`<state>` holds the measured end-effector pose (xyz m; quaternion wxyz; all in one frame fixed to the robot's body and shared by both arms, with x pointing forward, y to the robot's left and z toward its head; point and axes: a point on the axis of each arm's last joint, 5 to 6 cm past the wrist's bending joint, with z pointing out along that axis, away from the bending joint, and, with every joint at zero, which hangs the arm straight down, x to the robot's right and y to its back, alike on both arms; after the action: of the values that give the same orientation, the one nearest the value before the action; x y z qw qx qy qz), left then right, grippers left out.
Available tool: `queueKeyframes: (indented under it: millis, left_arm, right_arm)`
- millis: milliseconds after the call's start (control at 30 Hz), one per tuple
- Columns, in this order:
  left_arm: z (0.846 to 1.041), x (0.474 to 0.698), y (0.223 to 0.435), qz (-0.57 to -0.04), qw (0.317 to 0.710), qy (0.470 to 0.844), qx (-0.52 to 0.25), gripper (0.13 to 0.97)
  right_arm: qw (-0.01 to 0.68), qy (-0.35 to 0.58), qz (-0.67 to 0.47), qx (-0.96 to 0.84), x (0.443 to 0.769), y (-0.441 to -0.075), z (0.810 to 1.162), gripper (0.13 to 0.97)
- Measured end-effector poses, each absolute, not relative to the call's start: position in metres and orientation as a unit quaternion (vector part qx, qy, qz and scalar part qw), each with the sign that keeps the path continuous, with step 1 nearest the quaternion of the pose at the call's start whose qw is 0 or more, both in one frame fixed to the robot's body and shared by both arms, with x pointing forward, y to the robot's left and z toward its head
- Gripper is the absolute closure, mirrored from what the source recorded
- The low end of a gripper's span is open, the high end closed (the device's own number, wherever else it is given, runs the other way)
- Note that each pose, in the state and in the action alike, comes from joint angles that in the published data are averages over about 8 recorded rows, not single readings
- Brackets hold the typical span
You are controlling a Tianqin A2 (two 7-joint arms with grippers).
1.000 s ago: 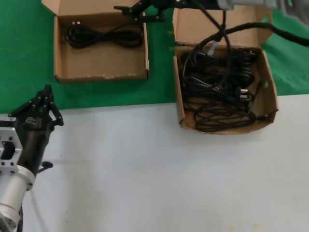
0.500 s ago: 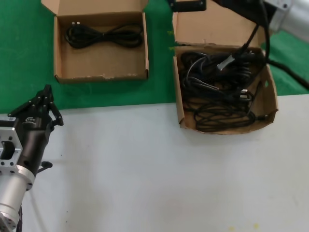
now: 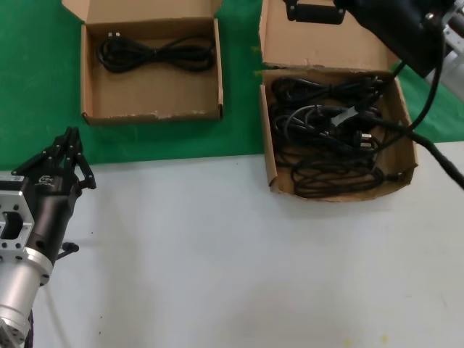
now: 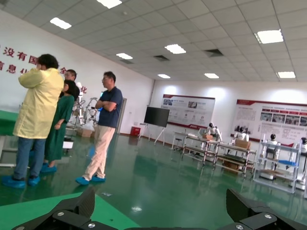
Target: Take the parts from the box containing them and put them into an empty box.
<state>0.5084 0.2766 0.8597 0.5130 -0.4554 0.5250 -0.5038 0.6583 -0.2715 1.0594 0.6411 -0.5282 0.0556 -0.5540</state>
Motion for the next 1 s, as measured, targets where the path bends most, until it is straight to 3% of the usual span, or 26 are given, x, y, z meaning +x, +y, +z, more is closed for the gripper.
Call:
queueKeyframes:
  millis: [400, 700, 1000]
  left_arm:
    - [0.859, 0.508, 0.277, -0.503, 0.513, 0.525, -0.457, 0.883]
    - [0.859, 0.507, 0.277, -0.502, 0.513, 0.524, -0.458, 0.756]
    - [0.858, 0.506, 0.278, -0.501, 0.513, 0.524, -0.460, 0.564]
  right_arm:
    - [0.633, 0.104, -0.547, -0.537, 0.650, -0.272, 1.033, 0.130]
    - [0.621, 0.159, -0.540, -0.545, 0.638, -0.273, 1.004, 0.130]
    - [0.606, 0.214, -0.533, -0.550, 0.624, -0.274, 0.975, 0.130]
